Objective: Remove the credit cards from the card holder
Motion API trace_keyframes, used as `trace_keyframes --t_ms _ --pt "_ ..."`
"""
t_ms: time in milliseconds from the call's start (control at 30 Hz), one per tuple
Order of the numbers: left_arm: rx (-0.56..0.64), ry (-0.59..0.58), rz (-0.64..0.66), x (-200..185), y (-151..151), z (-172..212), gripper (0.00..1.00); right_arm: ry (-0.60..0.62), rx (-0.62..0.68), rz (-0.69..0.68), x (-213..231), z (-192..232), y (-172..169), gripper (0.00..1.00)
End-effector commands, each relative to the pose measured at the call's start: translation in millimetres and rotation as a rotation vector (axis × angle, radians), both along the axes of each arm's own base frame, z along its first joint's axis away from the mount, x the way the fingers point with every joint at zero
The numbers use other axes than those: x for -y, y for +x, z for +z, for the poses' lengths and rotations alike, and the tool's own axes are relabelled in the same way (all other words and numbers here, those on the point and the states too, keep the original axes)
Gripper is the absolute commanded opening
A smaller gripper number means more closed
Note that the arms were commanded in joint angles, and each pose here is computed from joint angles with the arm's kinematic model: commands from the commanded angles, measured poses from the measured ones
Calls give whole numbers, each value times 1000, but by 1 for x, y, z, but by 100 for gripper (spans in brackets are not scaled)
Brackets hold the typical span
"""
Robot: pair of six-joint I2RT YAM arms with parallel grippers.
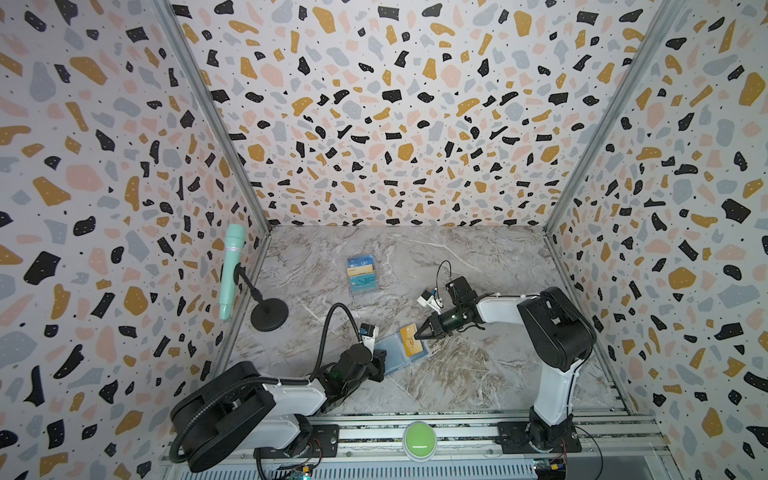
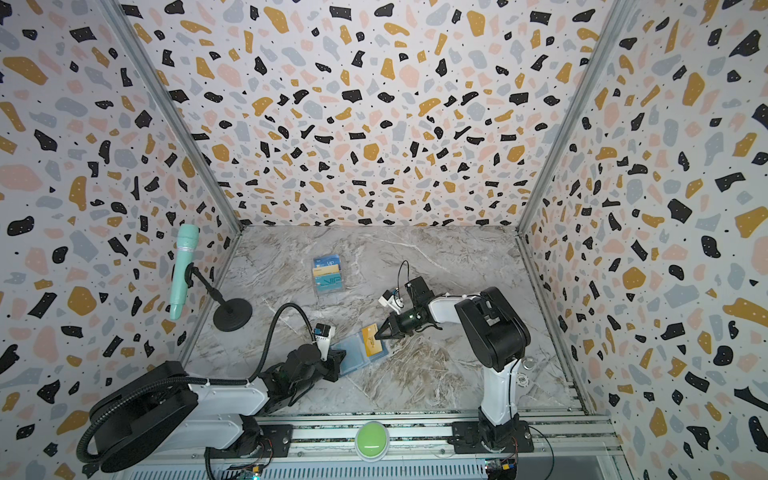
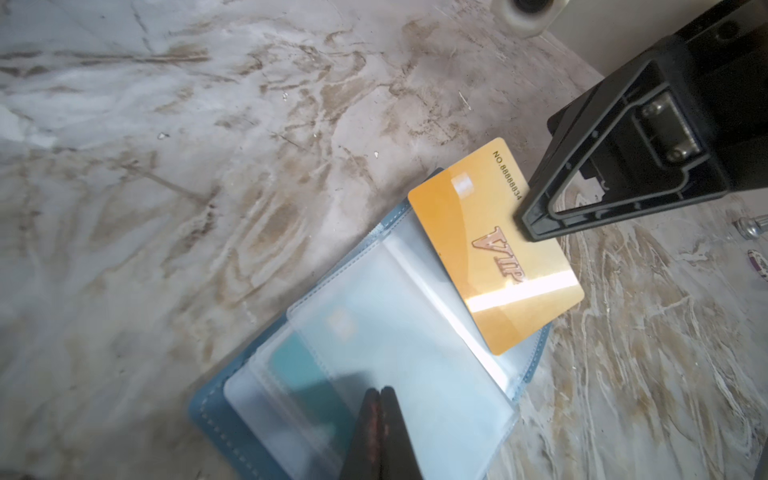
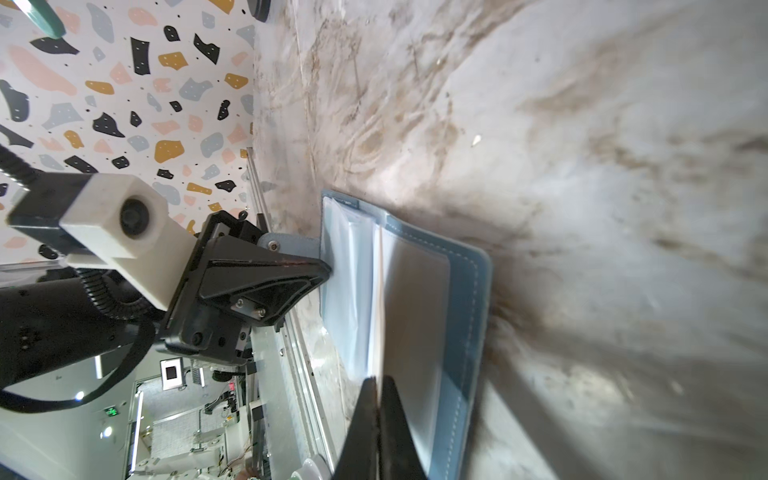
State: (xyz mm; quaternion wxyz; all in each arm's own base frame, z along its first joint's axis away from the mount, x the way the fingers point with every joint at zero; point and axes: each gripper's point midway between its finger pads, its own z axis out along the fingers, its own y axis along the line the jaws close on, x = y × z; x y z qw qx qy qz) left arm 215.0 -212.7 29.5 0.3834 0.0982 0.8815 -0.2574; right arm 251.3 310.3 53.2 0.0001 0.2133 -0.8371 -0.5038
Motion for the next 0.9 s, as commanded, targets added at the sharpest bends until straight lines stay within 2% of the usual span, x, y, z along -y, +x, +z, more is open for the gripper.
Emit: trace_keyframes --t_ms 0,167,267,333,400,433,600,667,767,867 --pt "-38 91 11 -13 -5 -12 0 -68 104 -4 8 15 9 4" --pt "-24 90 15 -13 -3 -3 1 -161 199 -28 21 26 17 4" --pt "-18 94 11 -12 -1 4 7 -192 255 -37 28 36 19 3" --pt "-2 93 -2 -7 2 14 18 -203 300 -35 33 45 19 2" --pt "23 88 -31 -1 4 28 42 -214 344 -25 37 53 19 2" --pt "39 84 -60 4 4 36 51 -216 371 -16 39 57 18 1" --pt "103 65 -195 22 4 80 71 -203 478 11 44 77 14 0" --pt "128 36 -286 30 -1 102 73 -132 509 52 39 91 5 0" --pt "179 -40 -349 41 0 141 73 -22 558 125 28 116 -13 0" --pt "238 -4 -332 37 9 178 73 59 593 198 21 133 -33 0"
